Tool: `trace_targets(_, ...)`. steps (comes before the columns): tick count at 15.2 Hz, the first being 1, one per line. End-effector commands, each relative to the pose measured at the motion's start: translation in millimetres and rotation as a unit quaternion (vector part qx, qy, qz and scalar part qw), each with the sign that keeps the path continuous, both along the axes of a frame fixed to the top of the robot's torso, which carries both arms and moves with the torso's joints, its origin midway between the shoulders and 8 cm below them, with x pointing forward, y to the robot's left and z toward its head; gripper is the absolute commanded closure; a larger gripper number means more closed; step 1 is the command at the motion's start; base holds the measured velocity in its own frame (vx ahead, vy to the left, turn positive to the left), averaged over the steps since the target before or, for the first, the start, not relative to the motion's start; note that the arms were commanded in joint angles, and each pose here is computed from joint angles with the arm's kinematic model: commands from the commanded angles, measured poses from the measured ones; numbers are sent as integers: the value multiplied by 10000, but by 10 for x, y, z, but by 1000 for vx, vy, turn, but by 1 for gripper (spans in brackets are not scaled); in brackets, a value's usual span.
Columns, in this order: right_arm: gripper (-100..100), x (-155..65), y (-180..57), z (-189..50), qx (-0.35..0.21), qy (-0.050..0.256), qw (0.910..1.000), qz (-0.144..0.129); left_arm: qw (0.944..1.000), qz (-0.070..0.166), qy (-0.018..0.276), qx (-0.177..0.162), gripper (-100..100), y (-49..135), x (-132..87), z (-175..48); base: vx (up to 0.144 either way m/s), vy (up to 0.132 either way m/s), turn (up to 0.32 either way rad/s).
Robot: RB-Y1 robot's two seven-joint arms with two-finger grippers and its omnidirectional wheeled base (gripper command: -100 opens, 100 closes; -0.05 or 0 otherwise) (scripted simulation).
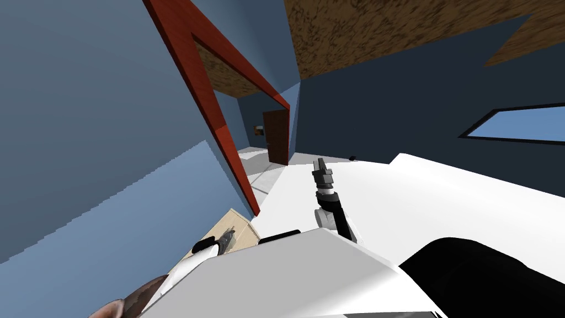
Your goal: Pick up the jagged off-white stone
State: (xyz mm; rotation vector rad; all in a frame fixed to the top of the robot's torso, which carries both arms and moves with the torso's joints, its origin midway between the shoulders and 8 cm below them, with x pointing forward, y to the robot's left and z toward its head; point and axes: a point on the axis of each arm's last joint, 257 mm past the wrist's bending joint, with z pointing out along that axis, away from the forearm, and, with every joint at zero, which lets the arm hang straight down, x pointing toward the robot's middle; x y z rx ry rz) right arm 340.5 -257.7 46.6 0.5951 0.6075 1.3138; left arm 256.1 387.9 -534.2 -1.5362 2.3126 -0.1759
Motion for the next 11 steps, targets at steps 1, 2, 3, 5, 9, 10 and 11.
trace_targets(1, 0, 0, 0, 0, 0, 0, 10000, 0, 9994, -52, 336, -59, -100, -14, -169, -110, 43, 11, -101)
trace_targets(2, 0, 0, 0, 0, 0, 0, 10000, 0, 9994, -52, 336, -59, -100, -14, -169, -110, 42, 12, -75)
trace_targets(3, 0, 0, 0, 0, 0, 0, 10000, 0, 9985, -85, 535, -99, -100, -27, -269, -170, 41, 14, -62)
trace_targets(5, 0, 0, 0, 0, 0, 0, 10000, 0, 9960, -143, 863, -175, -100, -50, -437, -260, 58, 15, -126)
trace_targets(9, 0, 0, 0, 0, 0, 0, 10000, 0, 9919, -215, 1223, -268, -100, -79, -623, -343, 55, 17, -77)
trace_targets(10, 0, 0, 0, 0, 0, 0, 10000, 0, 9931, -195, 1128, -242, -100, -70, -571, -329, 0, 0, 0)
trace_targets(11, 0, 0, 0, 0, 0, 0, 10000, 0, 9929, -165, 1148, -255, -100, -116, -592, -409, -11, 11, -35)
